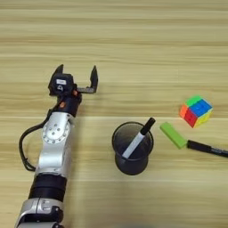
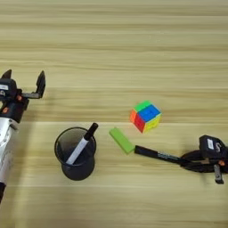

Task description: Move the objects on the table

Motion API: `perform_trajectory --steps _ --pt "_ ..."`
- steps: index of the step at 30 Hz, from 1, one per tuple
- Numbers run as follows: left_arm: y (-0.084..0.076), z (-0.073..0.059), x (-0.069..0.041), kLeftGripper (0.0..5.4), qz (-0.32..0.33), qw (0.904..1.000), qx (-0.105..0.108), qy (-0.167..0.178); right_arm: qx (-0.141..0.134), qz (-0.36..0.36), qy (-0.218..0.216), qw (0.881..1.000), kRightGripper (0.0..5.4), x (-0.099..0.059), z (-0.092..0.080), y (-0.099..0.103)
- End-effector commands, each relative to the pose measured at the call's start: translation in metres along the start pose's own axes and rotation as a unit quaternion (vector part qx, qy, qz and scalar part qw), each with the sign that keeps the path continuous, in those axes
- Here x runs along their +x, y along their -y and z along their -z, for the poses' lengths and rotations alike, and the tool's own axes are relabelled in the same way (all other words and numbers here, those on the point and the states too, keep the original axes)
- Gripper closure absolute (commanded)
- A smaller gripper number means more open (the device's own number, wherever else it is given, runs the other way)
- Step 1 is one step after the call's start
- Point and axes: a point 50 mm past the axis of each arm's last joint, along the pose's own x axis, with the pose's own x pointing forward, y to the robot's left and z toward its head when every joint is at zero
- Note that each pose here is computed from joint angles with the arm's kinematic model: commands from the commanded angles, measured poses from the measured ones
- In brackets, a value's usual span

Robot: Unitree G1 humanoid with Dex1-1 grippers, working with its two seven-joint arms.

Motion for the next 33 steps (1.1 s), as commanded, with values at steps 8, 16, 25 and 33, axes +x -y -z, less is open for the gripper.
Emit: perform_trajectory --steps 8,16,25,33 --pt "0.001 -0.002 0.002 0.0 0.009 0.9999 0.003 0.003 -0.029 0.013 0.056 0.998 4.6 -0.006 -0.026 0.005" --pt "0.004 -0.004 0.002 0.0 0.027 0.9996 0.002 0.006 -0.06 0.04 0.101 0.992 4.6 -0.013 -0.052 0.011" --pt "0.018 -0.009 -0.001 0.0 0.081 0.9965 -0.011 0.016 -0.077 0.076 0.202 0.973 4.6 -0.007 -0.087 0.012" --pt "0.032 -0.023 -0.006 0.0 0.145 0.988 -0.046 0.028 -0.073 0.114 0.27 0.953 4.6 0.007 -0.104 0.011"
